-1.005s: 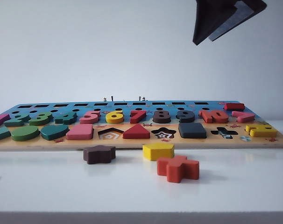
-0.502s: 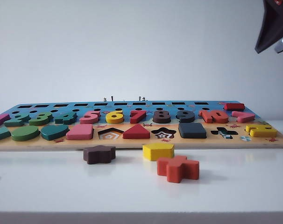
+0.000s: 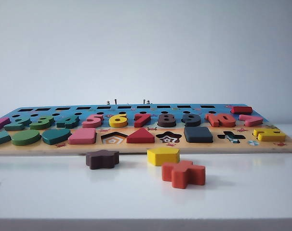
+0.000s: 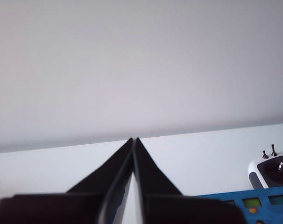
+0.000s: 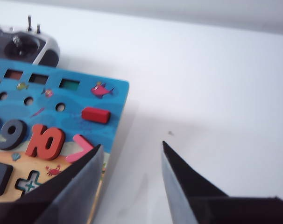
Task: Insert the cube into the slot.
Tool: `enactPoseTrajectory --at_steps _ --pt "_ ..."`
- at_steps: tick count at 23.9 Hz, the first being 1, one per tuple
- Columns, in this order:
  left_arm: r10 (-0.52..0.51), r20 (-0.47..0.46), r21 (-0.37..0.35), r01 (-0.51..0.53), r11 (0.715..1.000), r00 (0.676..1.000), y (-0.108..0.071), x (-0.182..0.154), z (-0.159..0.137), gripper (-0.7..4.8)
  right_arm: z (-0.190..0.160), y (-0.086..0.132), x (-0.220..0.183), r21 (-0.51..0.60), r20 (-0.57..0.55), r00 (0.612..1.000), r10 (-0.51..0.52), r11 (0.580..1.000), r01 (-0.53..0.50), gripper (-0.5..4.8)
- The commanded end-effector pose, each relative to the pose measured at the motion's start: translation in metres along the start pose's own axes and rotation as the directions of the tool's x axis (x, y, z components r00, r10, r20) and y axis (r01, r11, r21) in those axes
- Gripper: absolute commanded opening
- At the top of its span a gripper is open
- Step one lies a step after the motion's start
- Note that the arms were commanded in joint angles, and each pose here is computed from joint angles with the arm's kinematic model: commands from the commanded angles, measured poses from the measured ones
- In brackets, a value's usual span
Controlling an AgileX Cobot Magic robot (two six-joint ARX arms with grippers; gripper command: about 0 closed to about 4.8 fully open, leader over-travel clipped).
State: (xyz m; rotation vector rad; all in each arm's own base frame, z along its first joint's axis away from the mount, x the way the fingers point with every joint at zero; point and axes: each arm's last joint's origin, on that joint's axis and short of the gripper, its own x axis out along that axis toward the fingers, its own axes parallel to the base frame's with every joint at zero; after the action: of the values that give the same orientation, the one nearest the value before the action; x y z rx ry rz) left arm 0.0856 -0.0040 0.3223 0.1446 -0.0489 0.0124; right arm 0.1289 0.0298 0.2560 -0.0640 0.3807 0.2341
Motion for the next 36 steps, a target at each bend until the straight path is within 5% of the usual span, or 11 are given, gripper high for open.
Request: enactPoseTrajectory --at_steps 1,6,8,15,36 --pt "0.002 -0.004 -0.037 -0.002 0.999 1.0 -0.003 -0.001 -0.02 0.2 -0.003 -0.004 -0.006 0.015 0.062 0.998 -0.013 1.0 0.012 2.27" --pt "-0.012 -0.098 -0.047 0.008 0.999 0.995 -0.011 0.001 -0.073 0.2 -0.01 -0.011 -0.016 0.039 0.121 0.99 -0.075 0.997 0.071 1.65" --pt "-0.017 -0.14 -0.039 0.012 0.999 0.99 -0.015 0.001 -0.097 0.2 -0.014 -0.014 -0.017 0.086 0.126 0.986 -0.107 0.992 0.096 1.02" --pt "-0.023 -0.175 -0.038 0.016 0.999 0.984 -0.017 0.001 -0.116 0.2 -0.026 -0.015 -0.01 0.162 0.094 0.988 -0.121 0.981 0.105 -0.06" --pt "-0.008 -0.068 -0.046 0.005 0.999 0.998 -0.016 -0.009 -0.114 0.2 -0.067 -0.021 -0.014 0.255 0.315 0.923 -0.221 0.956 0.142 -0.06"
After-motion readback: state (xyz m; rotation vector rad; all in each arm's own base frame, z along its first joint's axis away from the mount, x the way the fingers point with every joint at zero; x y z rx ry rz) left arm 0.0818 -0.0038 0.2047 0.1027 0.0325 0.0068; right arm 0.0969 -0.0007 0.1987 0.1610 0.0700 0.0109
